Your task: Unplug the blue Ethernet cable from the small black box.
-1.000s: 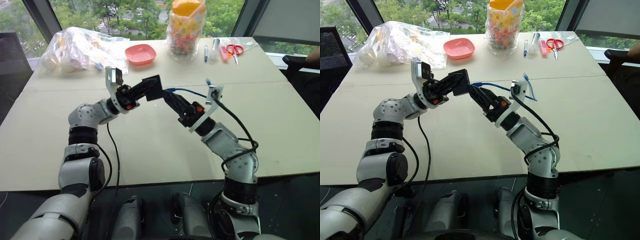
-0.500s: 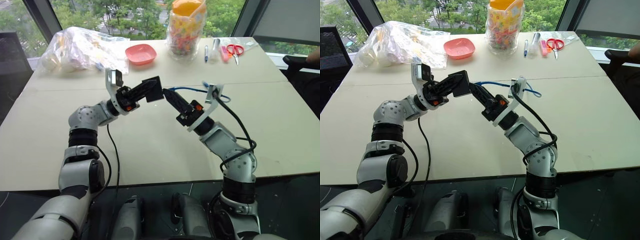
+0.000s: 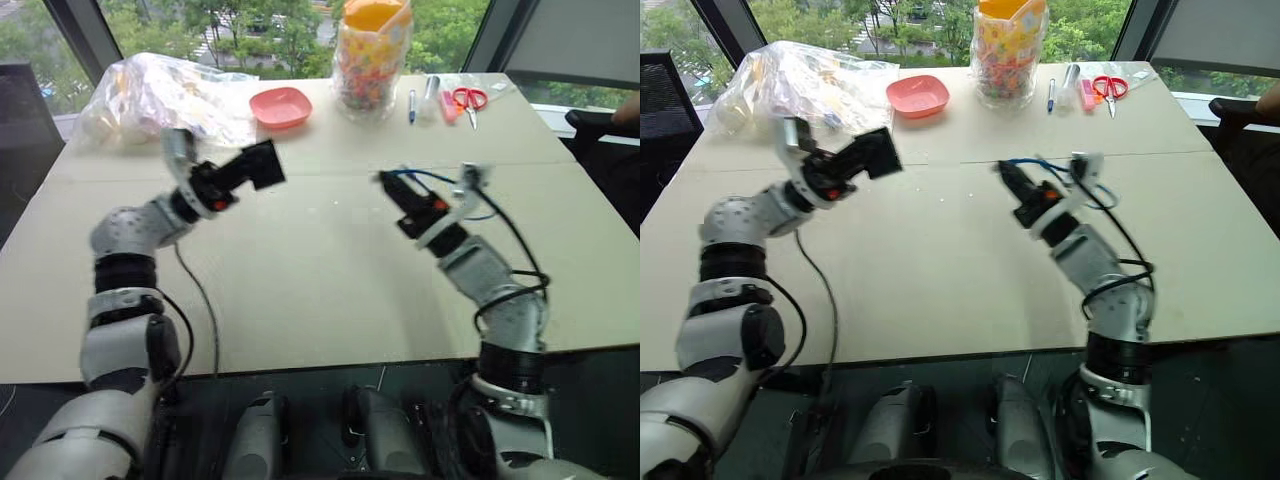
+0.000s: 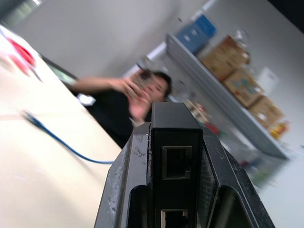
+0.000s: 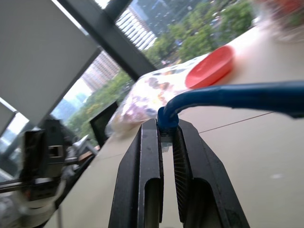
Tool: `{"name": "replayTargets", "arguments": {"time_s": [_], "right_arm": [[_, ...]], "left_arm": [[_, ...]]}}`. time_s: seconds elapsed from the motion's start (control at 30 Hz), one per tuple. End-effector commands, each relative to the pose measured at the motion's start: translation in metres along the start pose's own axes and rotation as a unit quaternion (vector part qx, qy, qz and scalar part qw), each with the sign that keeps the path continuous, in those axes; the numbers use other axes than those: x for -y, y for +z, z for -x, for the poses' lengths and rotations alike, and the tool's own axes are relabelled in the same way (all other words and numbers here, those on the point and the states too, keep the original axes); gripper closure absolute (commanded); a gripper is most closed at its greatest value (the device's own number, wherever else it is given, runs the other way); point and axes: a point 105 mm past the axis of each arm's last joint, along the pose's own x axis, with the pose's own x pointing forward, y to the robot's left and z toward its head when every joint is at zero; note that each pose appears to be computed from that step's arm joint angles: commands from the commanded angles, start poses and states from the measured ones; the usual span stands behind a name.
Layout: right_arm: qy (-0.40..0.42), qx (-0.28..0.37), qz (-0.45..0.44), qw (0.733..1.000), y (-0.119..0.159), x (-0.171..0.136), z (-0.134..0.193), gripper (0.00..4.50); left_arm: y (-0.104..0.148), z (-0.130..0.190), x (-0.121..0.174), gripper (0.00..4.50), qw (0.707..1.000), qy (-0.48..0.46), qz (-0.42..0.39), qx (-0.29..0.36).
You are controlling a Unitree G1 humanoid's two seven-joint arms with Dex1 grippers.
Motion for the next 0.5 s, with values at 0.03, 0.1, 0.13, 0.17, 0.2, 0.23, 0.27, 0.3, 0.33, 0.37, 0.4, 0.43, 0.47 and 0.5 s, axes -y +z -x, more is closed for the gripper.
{"name": "replayTargets", "arguments": {"time_s": [0.03,0.1,0.13,0.17,0.2,0.23,0.27,0.3,0.33,0.37,0.4,0.43,0.47,0.5], "right_arm": [[0.027,0.012,0.022,0.999,0.014,-0.012,-0.008,4.43],[-0.012,-0.002,0.046,0.999,0.014,0.004,-0.012,4.43],[-0.044,-0.019,0.068,0.997,0.011,0.017,-0.015,4.43],[-0.078,-0.037,0.088,0.992,0.009,0.032,-0.018,4.43],[-0.099,-0.048,0.1,0.989,0.008,0.041,-0.02,4.43],[-0.114,-0.056,0.11,0.986,0.007,0.049,-0.022,4.43],[-0.127,-0.065,0.122,0.982,0.006,0.056,-0.024,4.43],[-0.138,-0.071,0.131,0.979,0.005,0.063,-0.026,4.43],[-0.146,-0.074,0.137,0.977,0.005,0.068,-0.028,4.43],[-0.156,-0.075,0.138,0.975,0.006,0.074,-0.029,4.43],[-0.176,-0.081,0.144,0.97,0.006,0.084,-0.031,4.43],[-0.196,-0.087,0.15,0.965,0.005,0.095,-0.032,4.43],[-0.208,-0.09,0.151,0.962,0.006,0.104,-0.033,4.43],[-0.219,-0.092,0.154,0.959,0.006,0.111,-0.034,3.63]], "left_arm": [[0.004,-0.012,-0.008,3.97,0.998,0.03,-0.045,0.01],[-0.008,-0.02,-0.025,3.97,0.988,0.09,-0.12,-0.032],[-0.015,-0.026,-0.032,3.97,0.976,0.115,-0.174,-0.056],[-0.022,-0.033,-0.034,3.97,0.968,0.121,-0.21,-0.07],[-0.025,-0.037,-0.034,3.97,0.962,0.122,-0.231,-0.075],[-0.029,-0.041,-0.034,3.97,0.957,0.12,-0.253,-0.081],[-0.033,-0.045,-0.033,3.97,0.951,0.118,-0.273,-0.083],[-0.036,-0.05,-0.032,3.97,0.947,0.116,-0.289,-0.082],[-0.038,-0.053,-0.031,3.97,0.944,0.114,-0.299,-0.081],[-0.041,-0.056,-0.03,3.97,0.942,0.11,-0.308,-0.082],[-0.046,-0.06,-0.029,3.97,0.94,0.105,-0.314,-0.083],[-0.051,-0.064,-0.028,3.97,0.939,0.1,-0.319,-0.084],[-0.059,-0.069,-0.029,3.97,0.936,0.096,-0.326,-0.09],[-0.067,-0.074,-0.029,3.97,0.935,0.092,-0.328,-0.094]]}}
